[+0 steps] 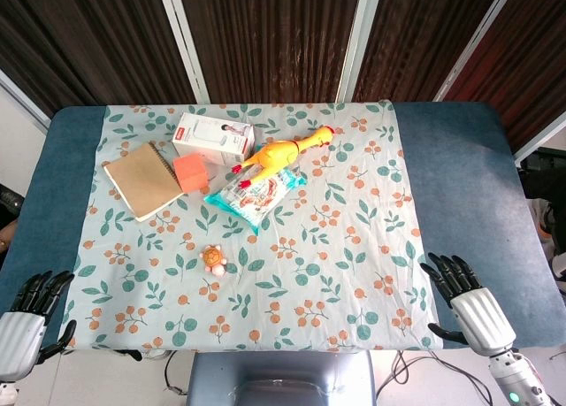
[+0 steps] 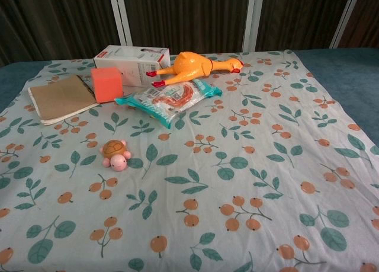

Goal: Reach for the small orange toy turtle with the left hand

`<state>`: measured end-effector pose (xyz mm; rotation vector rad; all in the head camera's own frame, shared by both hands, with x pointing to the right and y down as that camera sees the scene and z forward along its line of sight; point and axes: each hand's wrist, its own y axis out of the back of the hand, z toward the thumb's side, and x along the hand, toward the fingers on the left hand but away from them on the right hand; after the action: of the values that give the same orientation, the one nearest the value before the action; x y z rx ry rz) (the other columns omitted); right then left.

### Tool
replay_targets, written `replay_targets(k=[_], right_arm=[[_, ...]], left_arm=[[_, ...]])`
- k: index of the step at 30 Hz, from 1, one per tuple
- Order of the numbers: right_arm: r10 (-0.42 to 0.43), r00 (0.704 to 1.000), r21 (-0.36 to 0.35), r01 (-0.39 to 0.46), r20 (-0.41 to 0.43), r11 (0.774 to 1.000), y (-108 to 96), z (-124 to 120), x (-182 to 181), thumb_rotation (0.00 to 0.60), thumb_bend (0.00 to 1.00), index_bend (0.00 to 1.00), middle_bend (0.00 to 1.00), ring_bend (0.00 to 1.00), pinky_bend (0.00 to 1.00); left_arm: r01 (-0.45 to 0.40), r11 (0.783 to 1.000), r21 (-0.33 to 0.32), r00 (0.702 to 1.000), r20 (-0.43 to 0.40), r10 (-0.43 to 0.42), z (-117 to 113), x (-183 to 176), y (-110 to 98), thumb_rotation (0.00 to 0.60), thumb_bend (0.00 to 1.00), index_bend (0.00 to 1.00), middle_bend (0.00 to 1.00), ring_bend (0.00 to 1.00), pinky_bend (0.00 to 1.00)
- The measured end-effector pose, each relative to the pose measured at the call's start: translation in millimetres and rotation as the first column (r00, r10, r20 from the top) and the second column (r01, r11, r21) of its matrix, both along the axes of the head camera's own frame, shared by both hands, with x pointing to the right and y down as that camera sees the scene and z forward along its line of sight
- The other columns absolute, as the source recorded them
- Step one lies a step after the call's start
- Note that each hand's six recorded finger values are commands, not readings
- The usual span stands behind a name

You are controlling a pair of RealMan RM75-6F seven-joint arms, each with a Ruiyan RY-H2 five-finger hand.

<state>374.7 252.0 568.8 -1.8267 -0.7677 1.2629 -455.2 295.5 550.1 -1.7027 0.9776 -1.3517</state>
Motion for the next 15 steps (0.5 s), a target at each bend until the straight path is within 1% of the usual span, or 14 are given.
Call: replay_targets(k=[5,7,8,9,10,11,12,13,15], right_arm=[[-0.007,1.000,-0.006,0.007,0.001,1.000,3,0,-2,0.600,0.18,0.00,0.00,0.00,0.00],[-0.003,1.000,0.000,0.003,0.007,1.000,2,-3,-2,0.600,0.18,0.00,0.00,0.00,0.00],[-0.002,1.000,0.004,0.002,0.008,1.000,2,-4,-1,0.600,0.18,0.00,0.00,0.00,0.00],[-0.002,1.000,0.005,0.002,0.007,1.000,2,-5,-1,0.600,0.18,0.00,0.00,0.00,0.00],[-0.001,1.000,0.003,0.001,0.007,1.000,3,-5,-1,0.600,0.18,0.00,0.00,0.00,0.00],[-0.001,1.000,-0.002,0.001,0.008,1.000,3,-4,-1,0.600,0.18,0.00,0.00,0.00,0.00],[-0.003,1.000,-0.008,0.003,0.009,1.000,3,-3,-2,0.600,0.18,0.00,0.00,0.00,0.00],[-0.005,1.000,-0.011,0.005,0.010,1.000,2,-2,-2,0.600,0.18,0.00,0.00,0.00,0.00],[-0.009,1.000,-0.022,0.010,0.010,1.000,2,1,-4,0.600,0.18,0.00,0.00,0.00,0.00]], left_arm=[[-0.021,1.000,-0.006,1.000,-0.013,0.020,3,4,-1,0.600,0.41,0.06,0.08,0.04,0.11],[-0.045,0.999,-0.009,0.999,-0.030,0.044,6,10,-2,0.600,0.41,0.06,0.07,0.07,0.17],[-0.058,0.998,-0.010,0.997,-0.042,0.058,9,15,-3,0.600,0.41,0.06,0.07,0.15,0.27],[-0.071,0.997,-0.013,0.996,-0.055,0.070,11,19,-5,0.600,0.41,0.05,0.07,0.28,0.41],[-0.083,0.996,-0.020,0.995,-0.065,0.082,16,25,-7,0.600,0.41,0.05,0.07,0.46,0.57],[-0.091,0.995,-0.025,0.994,-0.068,0.090,20,28,-9,0.600,0.41,0.05,0.07,0.55,0.65],[-0.104,0.994,-0.029,0.992,-0.070,0.101,24,33,-12,0.600,0.42,0.06,0.09,0.66,0.75],[-0.125,0.992,-0.029,0.990,-0.071,0.123,31,41,-19,0.600,0.42,0.08,0.11,0.72,0.82],[-0.167,0.986,-0.021,0.984,-0.067,0.165,43,57,-31,0.600,0.43,0.12,0.14,0.81,0.90]])
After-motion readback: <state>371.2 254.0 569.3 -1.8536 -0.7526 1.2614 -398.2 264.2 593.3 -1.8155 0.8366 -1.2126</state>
